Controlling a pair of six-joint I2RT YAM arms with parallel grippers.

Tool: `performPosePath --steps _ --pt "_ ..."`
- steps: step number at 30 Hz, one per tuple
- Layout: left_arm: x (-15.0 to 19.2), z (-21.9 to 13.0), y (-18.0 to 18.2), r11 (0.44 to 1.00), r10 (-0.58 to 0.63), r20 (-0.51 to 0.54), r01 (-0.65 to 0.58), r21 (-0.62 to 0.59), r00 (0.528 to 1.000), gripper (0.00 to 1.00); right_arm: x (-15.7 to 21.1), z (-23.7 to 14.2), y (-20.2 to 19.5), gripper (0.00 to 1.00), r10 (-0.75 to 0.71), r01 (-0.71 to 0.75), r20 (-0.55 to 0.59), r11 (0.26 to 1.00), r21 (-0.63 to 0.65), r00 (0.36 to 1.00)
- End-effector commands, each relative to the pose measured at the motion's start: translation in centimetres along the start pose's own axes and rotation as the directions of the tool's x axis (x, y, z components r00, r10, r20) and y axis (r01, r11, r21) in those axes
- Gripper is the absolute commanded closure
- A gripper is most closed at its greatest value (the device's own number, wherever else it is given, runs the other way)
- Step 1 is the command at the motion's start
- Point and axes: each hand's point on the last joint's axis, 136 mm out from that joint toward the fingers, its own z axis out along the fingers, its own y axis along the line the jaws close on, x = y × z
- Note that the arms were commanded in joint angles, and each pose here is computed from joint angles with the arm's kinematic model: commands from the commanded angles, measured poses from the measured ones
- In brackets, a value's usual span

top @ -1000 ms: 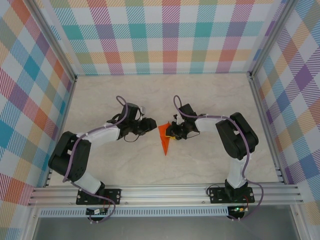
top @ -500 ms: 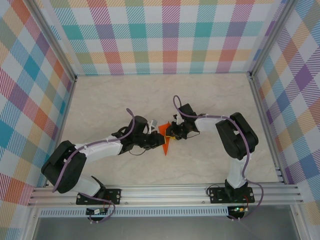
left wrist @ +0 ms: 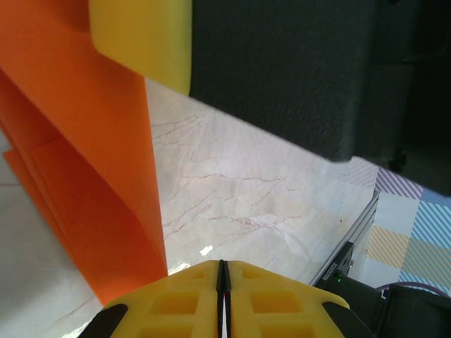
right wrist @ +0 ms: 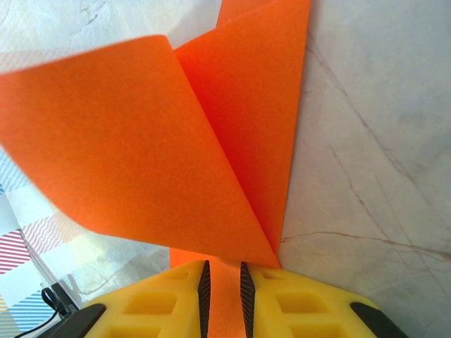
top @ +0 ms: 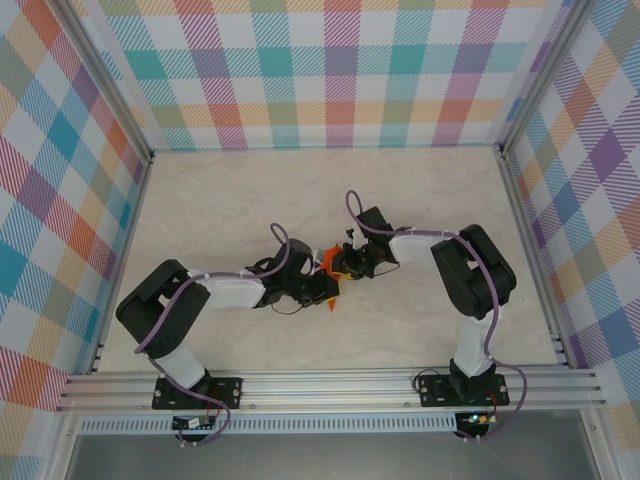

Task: Fold a paper plane with a square sheet of paper (fold left side to right side)
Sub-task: Fold the wing for the fifth time at the center of the table.

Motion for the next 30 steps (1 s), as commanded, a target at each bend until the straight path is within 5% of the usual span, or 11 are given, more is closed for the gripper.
performPosePath --steps 1,30 --pt "-0.9 0.2 -2.1 0.998 0.035 0.024 -0.037 0.053 0.999 0.89 1.8 1.2 -3.4 0.78 0.057 -0.049 -0.062 0.992 0.120 0.996" --pt "1.8 1.5 4.6 0.989 -0.068 -0.032 0.063 -0.131 0.997 0.93 1.8 1.1 -3.6 0.78 0.053 -0.045 -0.057 0.989 0.139 0.997"
